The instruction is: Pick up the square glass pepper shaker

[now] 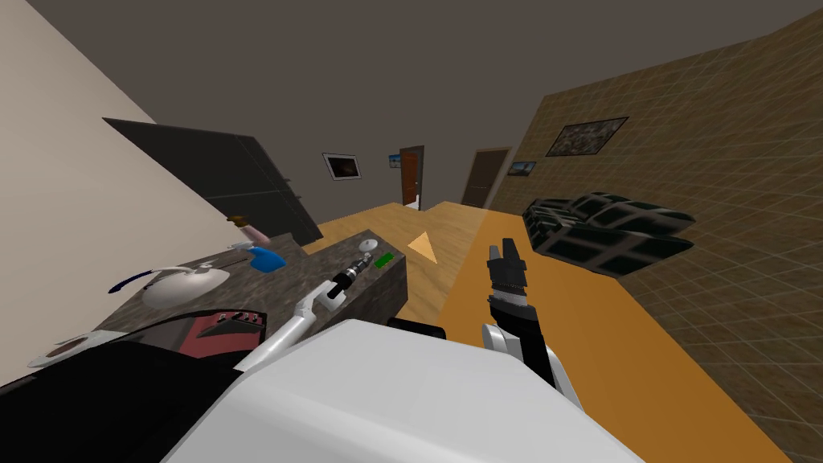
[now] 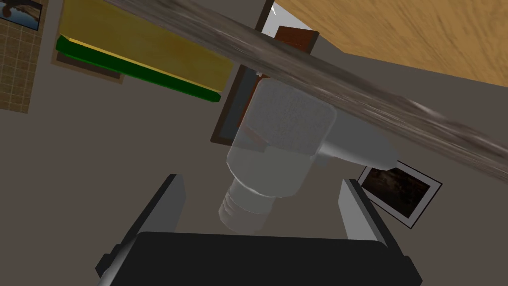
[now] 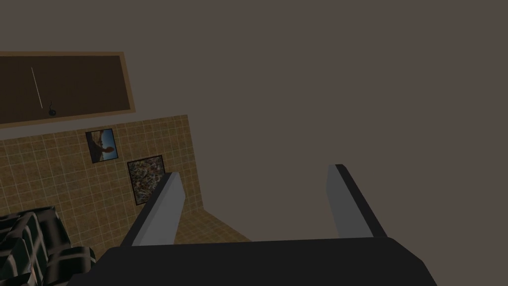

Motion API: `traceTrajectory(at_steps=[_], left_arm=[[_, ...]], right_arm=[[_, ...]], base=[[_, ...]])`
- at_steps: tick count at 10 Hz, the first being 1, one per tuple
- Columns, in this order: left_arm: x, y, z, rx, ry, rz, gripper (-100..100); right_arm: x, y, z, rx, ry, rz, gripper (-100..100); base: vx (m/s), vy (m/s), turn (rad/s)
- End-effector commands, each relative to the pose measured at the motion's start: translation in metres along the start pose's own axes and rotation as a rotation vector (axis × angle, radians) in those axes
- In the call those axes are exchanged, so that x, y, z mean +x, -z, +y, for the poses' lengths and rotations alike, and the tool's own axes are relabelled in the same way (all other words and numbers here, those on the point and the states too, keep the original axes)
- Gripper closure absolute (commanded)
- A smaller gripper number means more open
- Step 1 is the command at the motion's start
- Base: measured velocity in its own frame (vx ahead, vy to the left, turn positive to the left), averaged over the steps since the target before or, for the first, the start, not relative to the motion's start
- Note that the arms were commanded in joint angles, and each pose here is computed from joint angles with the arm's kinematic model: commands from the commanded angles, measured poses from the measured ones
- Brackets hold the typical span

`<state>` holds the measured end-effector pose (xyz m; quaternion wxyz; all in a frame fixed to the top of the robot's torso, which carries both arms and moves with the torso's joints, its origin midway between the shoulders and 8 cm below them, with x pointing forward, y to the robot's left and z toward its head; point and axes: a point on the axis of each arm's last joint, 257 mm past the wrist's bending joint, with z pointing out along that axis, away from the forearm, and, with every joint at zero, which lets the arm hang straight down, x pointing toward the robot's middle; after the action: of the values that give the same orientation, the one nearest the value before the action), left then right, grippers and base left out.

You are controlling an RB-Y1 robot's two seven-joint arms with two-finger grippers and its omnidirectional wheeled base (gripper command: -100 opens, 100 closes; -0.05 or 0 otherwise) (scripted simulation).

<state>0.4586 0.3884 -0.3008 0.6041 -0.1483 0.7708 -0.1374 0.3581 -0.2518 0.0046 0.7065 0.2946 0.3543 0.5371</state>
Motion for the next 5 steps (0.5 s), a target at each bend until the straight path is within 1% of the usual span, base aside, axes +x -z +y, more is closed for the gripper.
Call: traceTrajectory(at_steps=[1,2,3,4,5], left_arm=[[0.001,-0.007,0.010,-0.018,-0.002,0.007,-100],[0.002,-0.007,0.011,-0.020,-0.002,0.008,-100],[0.000,-0.020,0.002,0.004,0.001,-0.002,-100],[-0.005,-0.026,0.003,0.003,-0.001,-0.008,-100],[-0.003,-0.029,0.010,-0.012,-0.002,-0.003,-100]], right_arm=[[0.000,0.000,0.000,0.000,0.000,0.000,0],[0.000,0.000,0.000,0.000,0.000,0.000,0],[0.000,0.000,0.000,0.000,0.000,0.000,0],[0.000,0.000,0.000,0.000,0.000,0.000,0],[0.000,0.000,0.000,0.000,0.000,0.000,0]], base=[[-0.042,-0.004,-0.003],[-0.012,-0.005,0.004],[-0.062,-0.008,0.000],[-0.069,0.000,-0.003],[-0.030,0.007,-0.005]])
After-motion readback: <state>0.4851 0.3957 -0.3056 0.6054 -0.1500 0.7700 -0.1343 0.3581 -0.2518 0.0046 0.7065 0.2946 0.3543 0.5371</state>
